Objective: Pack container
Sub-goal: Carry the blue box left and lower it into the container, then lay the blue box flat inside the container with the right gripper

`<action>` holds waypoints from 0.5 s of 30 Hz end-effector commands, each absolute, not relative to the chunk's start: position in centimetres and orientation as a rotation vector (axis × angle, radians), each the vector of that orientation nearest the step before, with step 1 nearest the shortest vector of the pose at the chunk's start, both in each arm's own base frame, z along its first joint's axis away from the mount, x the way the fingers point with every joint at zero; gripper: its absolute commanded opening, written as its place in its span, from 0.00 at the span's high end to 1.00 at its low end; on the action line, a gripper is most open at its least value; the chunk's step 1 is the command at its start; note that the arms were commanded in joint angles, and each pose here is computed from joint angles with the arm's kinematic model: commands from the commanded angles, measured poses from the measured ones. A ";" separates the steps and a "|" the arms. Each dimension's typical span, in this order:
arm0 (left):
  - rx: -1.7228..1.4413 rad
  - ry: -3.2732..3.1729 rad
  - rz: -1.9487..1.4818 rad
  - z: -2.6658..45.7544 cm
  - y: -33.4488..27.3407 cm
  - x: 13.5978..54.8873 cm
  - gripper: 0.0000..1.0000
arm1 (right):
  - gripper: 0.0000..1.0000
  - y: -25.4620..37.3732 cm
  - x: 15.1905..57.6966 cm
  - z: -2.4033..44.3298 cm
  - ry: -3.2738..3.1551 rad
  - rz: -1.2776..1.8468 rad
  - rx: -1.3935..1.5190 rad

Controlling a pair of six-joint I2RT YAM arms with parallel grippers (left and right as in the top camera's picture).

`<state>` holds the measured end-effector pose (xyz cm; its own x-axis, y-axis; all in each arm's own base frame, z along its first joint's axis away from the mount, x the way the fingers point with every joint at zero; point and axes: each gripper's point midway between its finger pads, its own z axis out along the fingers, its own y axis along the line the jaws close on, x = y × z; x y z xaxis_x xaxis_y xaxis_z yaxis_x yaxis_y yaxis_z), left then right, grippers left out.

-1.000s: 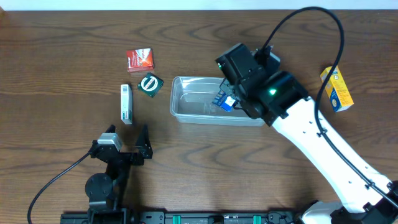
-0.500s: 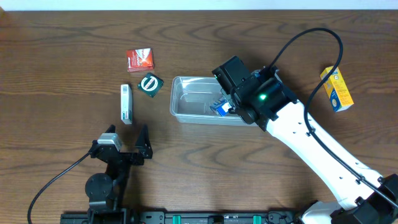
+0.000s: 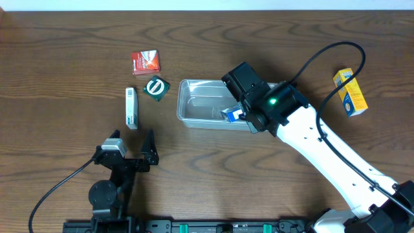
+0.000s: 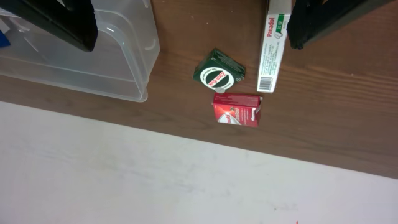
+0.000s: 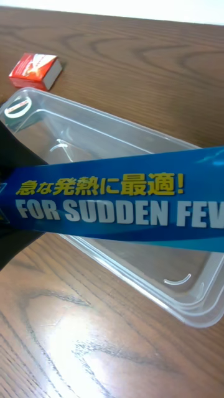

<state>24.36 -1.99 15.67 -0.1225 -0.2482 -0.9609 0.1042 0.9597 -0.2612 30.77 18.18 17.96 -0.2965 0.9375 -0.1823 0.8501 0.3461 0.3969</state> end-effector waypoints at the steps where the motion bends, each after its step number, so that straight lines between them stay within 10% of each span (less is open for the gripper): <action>1: -0.111 1.717 -0.297 14.0 -2.0 24.3 0.02 | 0.82 17.9 30.8 18.6 2.150 0.347 1.642; 15: -0.111 1.717 -0.297 14.0 -2.0 24.3 0.02 | 0.80 20.1 32.1 17.1 2.069 0.408 1.747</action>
<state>24.36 -1.99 15.67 -0.1225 -0.2482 -0.9609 0.1042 0.9597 -0.2612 31.74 20.10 17.37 -0.1747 0.9799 -0.0964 0.8693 0.1995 0.4523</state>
